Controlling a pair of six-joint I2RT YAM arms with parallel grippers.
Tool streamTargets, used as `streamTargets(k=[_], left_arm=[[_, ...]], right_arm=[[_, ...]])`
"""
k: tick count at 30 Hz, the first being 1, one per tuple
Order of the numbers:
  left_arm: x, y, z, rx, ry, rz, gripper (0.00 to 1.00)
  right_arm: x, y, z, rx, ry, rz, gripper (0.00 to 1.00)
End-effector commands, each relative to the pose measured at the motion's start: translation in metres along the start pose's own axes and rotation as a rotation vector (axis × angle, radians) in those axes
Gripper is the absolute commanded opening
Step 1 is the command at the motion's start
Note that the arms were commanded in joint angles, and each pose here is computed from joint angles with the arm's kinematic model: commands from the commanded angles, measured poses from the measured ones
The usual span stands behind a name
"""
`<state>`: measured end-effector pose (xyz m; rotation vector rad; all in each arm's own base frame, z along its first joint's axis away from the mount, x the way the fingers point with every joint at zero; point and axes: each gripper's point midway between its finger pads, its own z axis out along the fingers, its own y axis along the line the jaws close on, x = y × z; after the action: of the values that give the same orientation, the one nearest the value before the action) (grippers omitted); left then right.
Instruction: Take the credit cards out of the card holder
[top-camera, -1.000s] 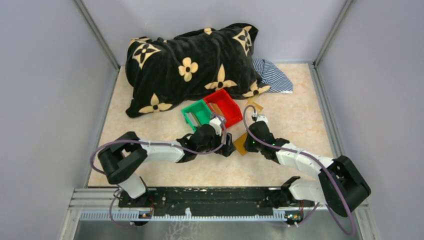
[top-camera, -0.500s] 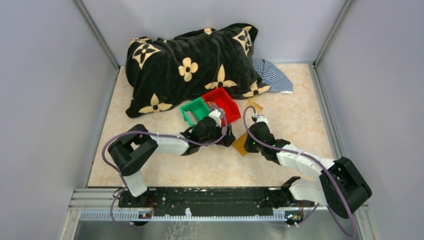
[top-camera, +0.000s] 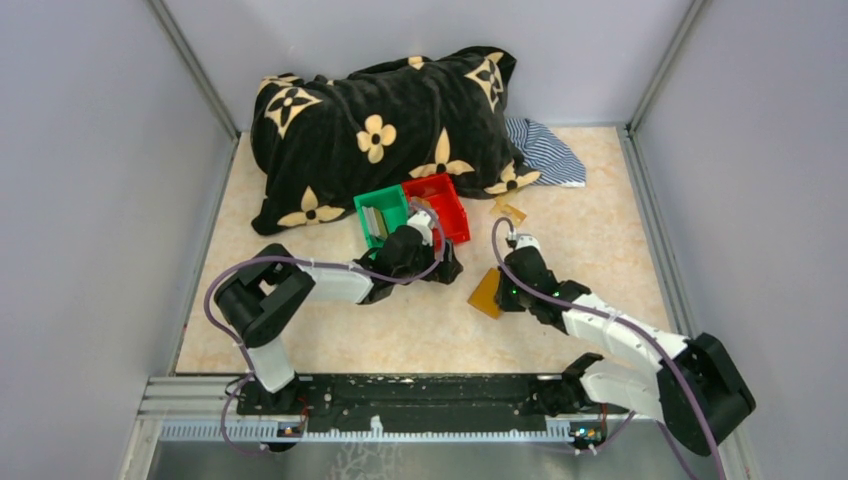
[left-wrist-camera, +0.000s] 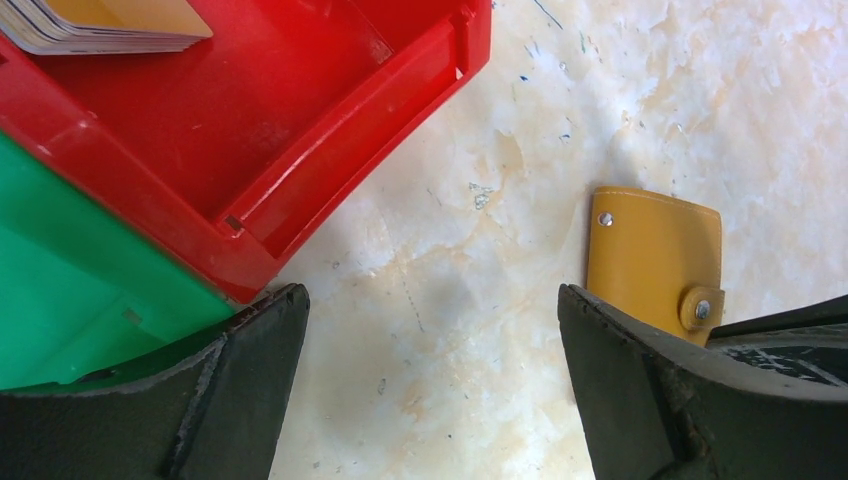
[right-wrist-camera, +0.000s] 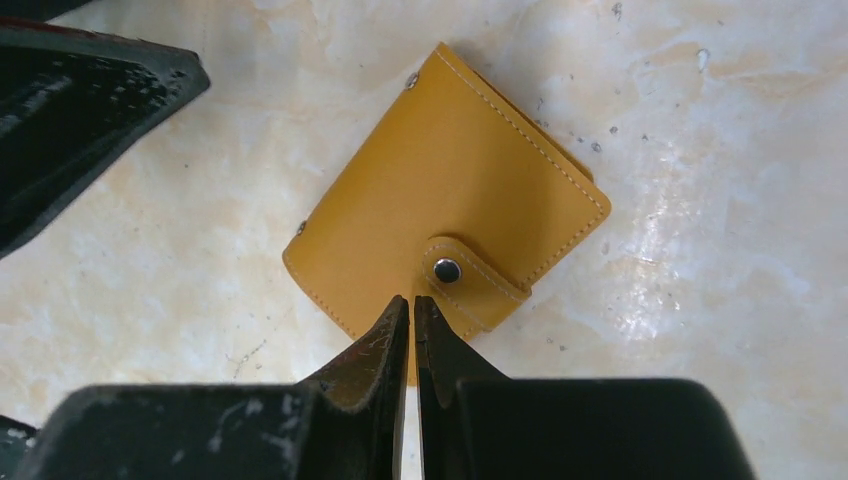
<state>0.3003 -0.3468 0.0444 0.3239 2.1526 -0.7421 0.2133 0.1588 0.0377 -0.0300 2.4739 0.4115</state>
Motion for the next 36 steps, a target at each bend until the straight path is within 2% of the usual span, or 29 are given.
streamTargets(k=[1,5,11,17,21,30,36], left_arm=[[-0.005,-0.025,-0.009,0.092,-0.003,0.009,1.00],[0.002,-0.052,-0.017,0.163,0.005,0.032,1.00],[0.014,-0.084,-0.026,0.255,0.018,0.057,1.00],[0.039,-0.088,-0.029,0.272,0.083,0.035,1.00],[0.053,-0.086,-0.030,0.269,0.114,0.031,1.00],[0.068,-0.103,-0.027,0.323,0.154,0.039,1.00],[0.070,-0.114,-0.036,0.346,0.162,0.046,1.00]], right_arm=[[-0.037,0.018,-0.030,-0.052,-0.102,-0.017,0.07],[-0.055,0.010,-0.036,0.012,-0.168,0.004,0.09],[-0.066,-0.013,-0.012,0.123,-0.133,0.072,0.12],[-0.086,-0.025,-0.003,0.196,-0.184,0.074,0.11],[-0.085,-0.029,0.007,0.221,-0.161,0.057,0.12],[-0.065,-0.023,0.037,0.179,-0.069,0.046,0.11],[-0.061,-0.003,0.039,0.088,-0.052,0.042,0.11]])
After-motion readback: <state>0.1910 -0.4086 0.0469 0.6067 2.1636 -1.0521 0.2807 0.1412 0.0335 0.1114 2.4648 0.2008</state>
